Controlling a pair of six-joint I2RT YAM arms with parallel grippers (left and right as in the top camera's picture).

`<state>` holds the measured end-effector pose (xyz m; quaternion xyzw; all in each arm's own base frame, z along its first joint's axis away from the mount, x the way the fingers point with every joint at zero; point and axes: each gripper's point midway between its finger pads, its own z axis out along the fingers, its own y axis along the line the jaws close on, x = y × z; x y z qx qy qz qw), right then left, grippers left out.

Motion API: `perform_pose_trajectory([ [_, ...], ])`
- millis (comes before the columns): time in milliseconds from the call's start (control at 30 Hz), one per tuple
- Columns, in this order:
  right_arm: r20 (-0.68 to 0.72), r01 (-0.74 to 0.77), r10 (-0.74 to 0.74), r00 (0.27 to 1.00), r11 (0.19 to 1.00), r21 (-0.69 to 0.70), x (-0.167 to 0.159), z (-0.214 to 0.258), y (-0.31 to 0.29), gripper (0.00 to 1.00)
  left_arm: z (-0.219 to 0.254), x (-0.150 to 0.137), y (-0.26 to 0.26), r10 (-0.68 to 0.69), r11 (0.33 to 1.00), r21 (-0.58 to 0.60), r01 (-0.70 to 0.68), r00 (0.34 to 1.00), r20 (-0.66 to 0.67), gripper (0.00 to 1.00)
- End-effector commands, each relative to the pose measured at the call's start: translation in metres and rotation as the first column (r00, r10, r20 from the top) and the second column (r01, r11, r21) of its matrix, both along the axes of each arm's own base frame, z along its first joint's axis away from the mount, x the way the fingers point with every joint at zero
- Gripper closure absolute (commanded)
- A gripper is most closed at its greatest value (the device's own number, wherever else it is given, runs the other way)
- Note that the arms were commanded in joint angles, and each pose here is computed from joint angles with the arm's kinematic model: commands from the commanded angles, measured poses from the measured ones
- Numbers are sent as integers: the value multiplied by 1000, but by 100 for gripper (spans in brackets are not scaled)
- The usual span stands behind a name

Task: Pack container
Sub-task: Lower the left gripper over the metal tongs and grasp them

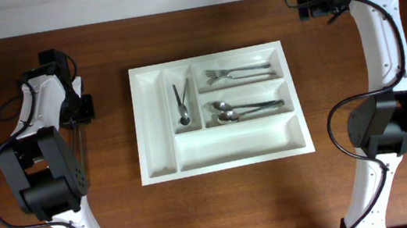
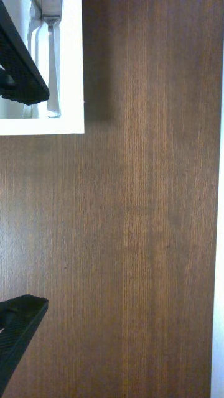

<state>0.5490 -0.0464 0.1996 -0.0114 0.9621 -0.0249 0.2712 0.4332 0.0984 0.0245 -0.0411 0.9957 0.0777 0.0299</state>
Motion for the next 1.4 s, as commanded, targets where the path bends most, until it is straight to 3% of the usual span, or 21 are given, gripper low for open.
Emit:
perform_pose_trajectory([
  [0,40,3,-2,999,1000,-7,1,18,2,1,3,1,5,-7,1000,9,7,1000,12,69],
  [333,39,3,-3,999,1000,-7,1,17,2,1,-12,-10,7,3,1000,2,-3,1000,-17,67],
  [733,40,3,-3,999,1000,-7,1,18,2,1,-17,-14,7,3,1000,0,-3,1000,-27,73],
  [1067,40,3,-2,999,1000,-7,1,18,2,1,-31,-28,5,3,1000,-2,-3,998,-63,98],
  [1233,40,3,-2,999,1000,-7,1,18,2,1,-21,-21,6,4,1000,0,-4,999,-45,98],
  [1367,40,3,-2,999,1000,-7,1,18,2,1,16,1,7,-4,1000,12,4,1000,16,98],
])
